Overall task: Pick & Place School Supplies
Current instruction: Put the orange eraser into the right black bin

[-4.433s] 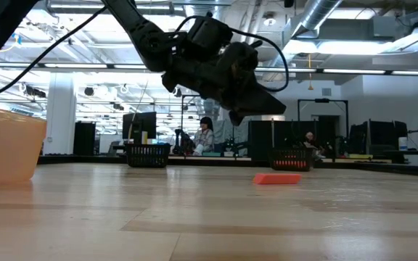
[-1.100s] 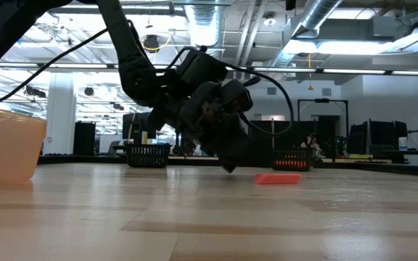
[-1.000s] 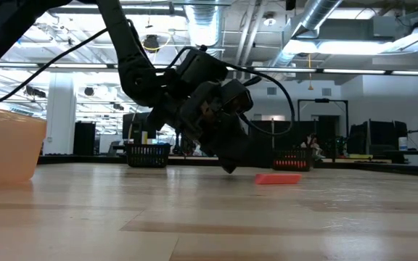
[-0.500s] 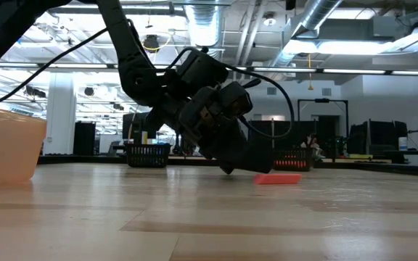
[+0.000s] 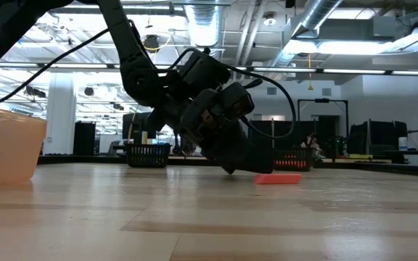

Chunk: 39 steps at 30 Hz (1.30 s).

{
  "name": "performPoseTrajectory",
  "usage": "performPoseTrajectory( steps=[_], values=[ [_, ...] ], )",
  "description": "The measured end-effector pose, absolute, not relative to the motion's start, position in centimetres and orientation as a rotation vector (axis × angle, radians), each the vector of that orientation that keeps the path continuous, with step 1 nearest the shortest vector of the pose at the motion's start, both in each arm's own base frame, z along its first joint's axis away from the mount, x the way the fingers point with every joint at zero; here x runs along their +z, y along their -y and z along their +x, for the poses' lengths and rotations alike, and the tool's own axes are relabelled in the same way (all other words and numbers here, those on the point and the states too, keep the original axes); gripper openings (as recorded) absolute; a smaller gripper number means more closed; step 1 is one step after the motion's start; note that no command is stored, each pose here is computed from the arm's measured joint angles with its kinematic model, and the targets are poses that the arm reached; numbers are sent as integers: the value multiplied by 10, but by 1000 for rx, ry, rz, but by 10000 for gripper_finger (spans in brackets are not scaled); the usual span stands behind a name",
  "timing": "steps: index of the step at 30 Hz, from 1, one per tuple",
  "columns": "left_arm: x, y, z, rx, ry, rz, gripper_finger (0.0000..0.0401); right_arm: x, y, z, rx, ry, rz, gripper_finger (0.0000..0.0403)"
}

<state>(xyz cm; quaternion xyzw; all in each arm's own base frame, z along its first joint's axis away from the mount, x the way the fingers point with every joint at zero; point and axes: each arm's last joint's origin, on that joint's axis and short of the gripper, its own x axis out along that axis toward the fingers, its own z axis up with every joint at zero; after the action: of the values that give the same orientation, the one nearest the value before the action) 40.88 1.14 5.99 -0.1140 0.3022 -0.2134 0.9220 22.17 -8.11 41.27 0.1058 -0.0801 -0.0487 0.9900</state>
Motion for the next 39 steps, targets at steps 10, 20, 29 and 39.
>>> performPoseTrajectory(
  steps=[10,20,29,39],
  values=[
    [55,-14,409,-396,-634,-240,1,412,81,222,-98,158,213,107],
    [52,-14,407,-377,-671,-237,1,412,81,222,-98,155,214,107],
    [50,-19,406,-308,-707,-237,1,412,81,222,-95,153,214,107],
    [48,-22,405,-264,-722,-214,1,412,80,222,-72,148,214,107]
  ],
)
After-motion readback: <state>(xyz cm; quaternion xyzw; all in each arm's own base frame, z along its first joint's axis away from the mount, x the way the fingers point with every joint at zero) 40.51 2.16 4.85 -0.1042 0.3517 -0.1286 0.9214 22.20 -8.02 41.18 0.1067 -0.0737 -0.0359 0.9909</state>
